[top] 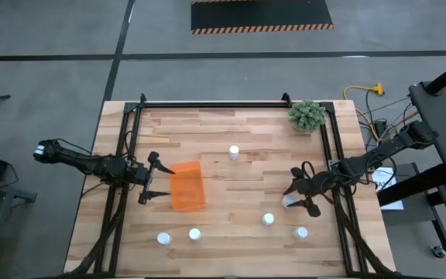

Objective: Pick and place pill bottles into a basket
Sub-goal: Put the white medicine bottle into the orange bin

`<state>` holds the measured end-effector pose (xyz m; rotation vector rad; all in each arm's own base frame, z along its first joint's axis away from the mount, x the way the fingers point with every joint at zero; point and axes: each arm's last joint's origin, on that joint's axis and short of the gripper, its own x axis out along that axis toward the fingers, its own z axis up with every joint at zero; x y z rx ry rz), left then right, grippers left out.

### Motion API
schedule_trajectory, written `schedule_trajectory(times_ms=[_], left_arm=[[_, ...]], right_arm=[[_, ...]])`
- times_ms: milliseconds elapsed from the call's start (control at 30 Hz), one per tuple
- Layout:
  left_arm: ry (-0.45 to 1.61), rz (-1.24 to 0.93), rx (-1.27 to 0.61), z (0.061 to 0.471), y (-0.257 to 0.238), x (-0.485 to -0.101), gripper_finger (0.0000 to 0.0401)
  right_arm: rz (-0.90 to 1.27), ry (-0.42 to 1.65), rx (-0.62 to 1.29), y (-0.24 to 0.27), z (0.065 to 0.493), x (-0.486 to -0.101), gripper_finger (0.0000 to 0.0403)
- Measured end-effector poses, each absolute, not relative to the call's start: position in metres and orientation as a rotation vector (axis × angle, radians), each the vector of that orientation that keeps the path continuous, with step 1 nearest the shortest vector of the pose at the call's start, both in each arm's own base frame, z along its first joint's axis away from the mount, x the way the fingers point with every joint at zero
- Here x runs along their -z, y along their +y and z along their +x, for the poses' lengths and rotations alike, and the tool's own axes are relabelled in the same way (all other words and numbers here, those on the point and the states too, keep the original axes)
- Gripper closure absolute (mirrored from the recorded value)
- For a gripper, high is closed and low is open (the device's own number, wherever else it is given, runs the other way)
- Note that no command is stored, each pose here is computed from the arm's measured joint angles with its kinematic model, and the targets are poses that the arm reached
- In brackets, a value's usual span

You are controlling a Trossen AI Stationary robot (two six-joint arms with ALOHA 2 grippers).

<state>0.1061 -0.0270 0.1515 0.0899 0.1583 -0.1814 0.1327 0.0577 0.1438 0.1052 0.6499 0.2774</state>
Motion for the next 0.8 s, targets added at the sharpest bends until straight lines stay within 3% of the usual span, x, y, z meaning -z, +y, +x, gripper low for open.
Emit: schedule_trajectory(times_ms=[633, 800], left_arm=[[0.159, 0.090, 0.181, 0.106, -0.027, -0.151, 0.0056], [0.159, 0.090, 0.181, 0.106, -0.027, -0.151, 0.0056]], right_arm=[[0.114, 0.701, -0.256, 0.056, 0.130, -0.134, 0.0193], [0.123, 0.704, -0.248, 0.056, 0.130, -0.133, 0.0215]])
